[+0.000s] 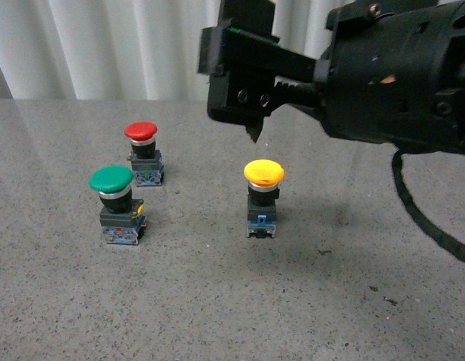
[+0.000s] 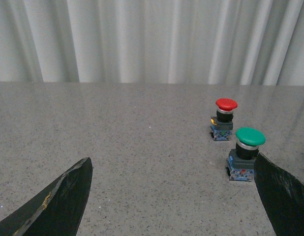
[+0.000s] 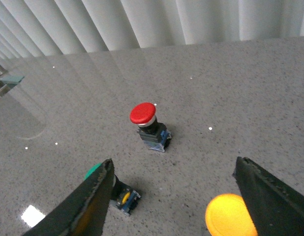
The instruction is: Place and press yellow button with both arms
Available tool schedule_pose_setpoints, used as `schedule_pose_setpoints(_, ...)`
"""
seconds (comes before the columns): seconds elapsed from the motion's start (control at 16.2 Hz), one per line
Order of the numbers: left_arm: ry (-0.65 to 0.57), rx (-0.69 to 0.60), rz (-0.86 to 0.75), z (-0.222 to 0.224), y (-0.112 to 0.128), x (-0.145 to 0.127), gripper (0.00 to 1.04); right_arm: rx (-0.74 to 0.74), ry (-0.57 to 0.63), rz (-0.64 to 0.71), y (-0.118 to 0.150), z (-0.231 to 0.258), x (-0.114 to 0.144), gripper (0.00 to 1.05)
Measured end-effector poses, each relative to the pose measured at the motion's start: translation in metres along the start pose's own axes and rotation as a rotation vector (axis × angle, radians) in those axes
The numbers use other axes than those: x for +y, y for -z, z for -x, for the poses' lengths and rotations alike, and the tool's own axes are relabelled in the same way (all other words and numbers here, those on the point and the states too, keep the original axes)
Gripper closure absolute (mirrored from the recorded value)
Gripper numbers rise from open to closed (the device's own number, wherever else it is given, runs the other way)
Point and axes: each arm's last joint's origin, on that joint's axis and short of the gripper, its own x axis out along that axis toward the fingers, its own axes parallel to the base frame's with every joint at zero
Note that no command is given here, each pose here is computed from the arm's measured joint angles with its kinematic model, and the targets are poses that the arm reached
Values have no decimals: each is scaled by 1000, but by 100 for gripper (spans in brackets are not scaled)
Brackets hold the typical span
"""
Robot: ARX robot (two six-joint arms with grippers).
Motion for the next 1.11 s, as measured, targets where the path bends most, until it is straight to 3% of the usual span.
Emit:
schedule_pose_setpoints(0.43, 0, 0, 0, 0, 0, 0, 7, 49, 38, -10, 20, -22, -6, 103)
schedule_pose_setpoints(1.11, 0, 0, 0, 0, 0, 0, 7, 109, 87, -16, 41, -33, -17, 103)
